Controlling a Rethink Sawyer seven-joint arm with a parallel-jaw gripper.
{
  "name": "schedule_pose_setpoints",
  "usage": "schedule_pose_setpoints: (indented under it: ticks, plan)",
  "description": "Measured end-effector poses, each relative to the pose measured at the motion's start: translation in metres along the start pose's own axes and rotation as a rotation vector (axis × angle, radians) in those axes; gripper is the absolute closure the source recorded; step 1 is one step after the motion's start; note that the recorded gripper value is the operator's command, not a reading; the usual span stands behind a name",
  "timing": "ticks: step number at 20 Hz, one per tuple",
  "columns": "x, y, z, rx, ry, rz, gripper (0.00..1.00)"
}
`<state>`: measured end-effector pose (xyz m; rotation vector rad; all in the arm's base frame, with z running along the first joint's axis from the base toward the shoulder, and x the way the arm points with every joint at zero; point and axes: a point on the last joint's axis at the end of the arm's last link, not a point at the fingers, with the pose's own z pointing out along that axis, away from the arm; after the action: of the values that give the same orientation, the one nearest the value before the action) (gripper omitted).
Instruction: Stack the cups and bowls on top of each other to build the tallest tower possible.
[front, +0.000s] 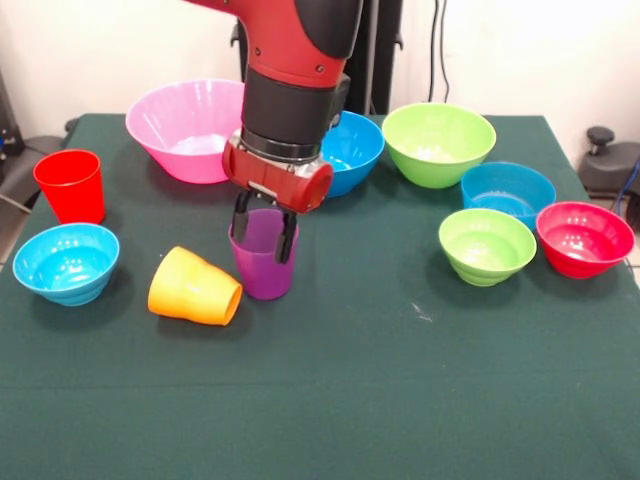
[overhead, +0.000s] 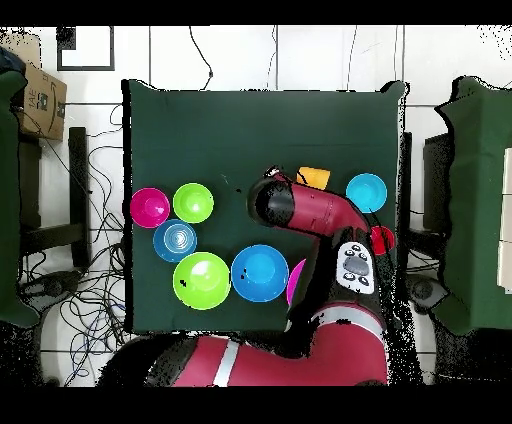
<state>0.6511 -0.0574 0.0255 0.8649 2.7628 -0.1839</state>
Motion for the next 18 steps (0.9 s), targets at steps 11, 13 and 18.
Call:
schedule_pose_setpoints:
  ticks: [11, 13, 18]
  plan:
    - [-0.01, 0.017, -0.015, -0.047, -0.017, 0.005, 0.0]
    - [-0.012, 0.019, -0.019, -0.053, -0.022, 0.005, 0.0]
    - [-0.012, 0.024, -0.026, -0.055, -0.018, -0.001, 0.0]
